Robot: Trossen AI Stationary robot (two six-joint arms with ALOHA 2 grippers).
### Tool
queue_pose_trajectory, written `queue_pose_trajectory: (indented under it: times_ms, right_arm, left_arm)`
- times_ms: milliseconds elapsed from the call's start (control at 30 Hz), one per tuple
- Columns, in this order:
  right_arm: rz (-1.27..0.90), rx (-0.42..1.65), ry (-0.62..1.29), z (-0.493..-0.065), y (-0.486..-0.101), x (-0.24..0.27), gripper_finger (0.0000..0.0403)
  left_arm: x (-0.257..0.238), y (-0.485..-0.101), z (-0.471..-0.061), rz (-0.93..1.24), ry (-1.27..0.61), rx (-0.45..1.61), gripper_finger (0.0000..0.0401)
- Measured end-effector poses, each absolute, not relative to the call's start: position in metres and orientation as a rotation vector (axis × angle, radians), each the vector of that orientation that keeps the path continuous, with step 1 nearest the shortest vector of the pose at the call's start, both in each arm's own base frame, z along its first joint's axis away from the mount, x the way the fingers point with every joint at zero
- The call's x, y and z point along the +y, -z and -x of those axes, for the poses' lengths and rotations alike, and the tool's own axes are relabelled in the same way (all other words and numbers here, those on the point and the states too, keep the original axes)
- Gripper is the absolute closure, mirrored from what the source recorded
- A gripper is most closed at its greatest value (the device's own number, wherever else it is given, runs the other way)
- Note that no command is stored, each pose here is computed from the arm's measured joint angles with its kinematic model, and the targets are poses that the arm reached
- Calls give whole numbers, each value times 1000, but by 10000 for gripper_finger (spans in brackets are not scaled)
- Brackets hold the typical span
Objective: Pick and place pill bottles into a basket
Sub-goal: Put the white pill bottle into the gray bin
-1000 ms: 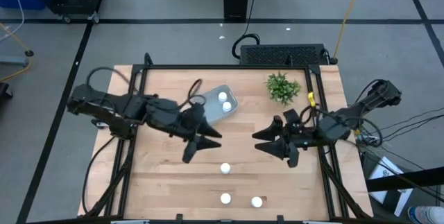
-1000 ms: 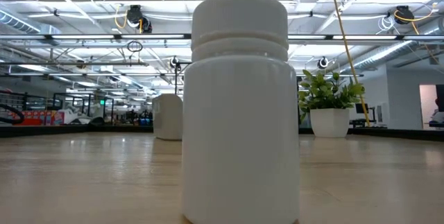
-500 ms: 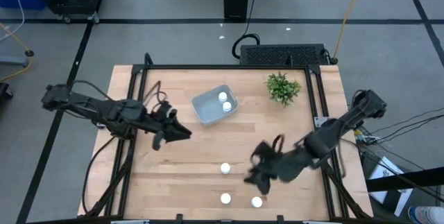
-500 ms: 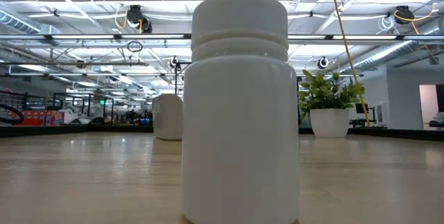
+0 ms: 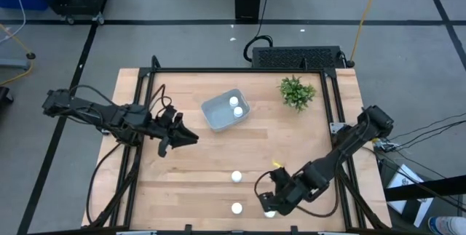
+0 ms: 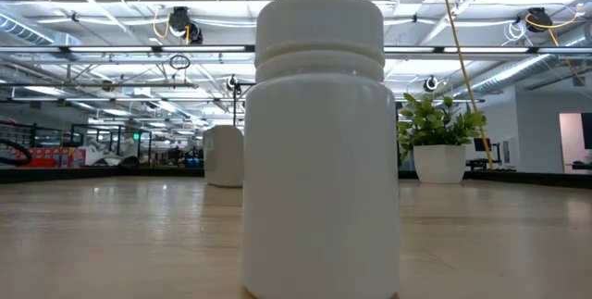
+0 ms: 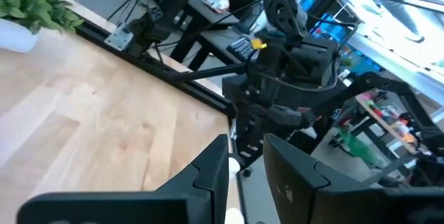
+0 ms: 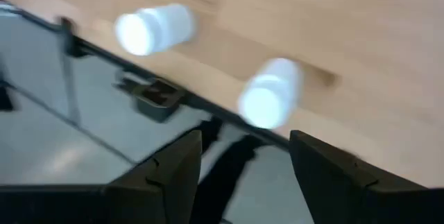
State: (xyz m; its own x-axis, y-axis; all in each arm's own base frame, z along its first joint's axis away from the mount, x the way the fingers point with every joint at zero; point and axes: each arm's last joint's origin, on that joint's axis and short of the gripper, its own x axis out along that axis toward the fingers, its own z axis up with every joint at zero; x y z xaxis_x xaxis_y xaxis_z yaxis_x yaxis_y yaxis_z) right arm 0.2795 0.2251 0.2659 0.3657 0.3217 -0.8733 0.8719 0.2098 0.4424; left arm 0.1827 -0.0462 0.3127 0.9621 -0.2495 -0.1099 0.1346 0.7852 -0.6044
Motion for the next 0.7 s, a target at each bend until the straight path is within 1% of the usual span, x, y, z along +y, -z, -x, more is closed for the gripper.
queue_pose_trajectory:
  times_ms: [67, 200, 300, 433, 500, 600, 700]
  right_arm:
    - [-1389, 1150, 504, -286, -265, 230, 192]
    - [-1314, 1095, 436, -290, -261, 231, 193]
    - [-1306, 1074, 406, -290, -268, 226, 193]
    - [-1381, 897, 292, -300, -280, 233, 193]
    - [-1338, 875, 211, -304, -284, 234, 193]
    - [-1407, 858, 222, -308, -287, 231, 196]
    - [-1404, 825, 216, -312, -306, 229, 205]
  left_arm:
    - [-46, -312, -184, 637, 204, 195, 304]
    - [-46, -312, -184, 637, 203, 191, 304]
    - [-46, -312, -184, 649, 207, 200, 304]
    - [-46, -312, -183, 666, 225, 207, 304]
    - [-46, -312, -183, 666, 225, 206, 304]
    - [-46, -312, -183, 663, 225, 205, 304]
    - [-46, -312, -183, 666, 224, 206, 304]
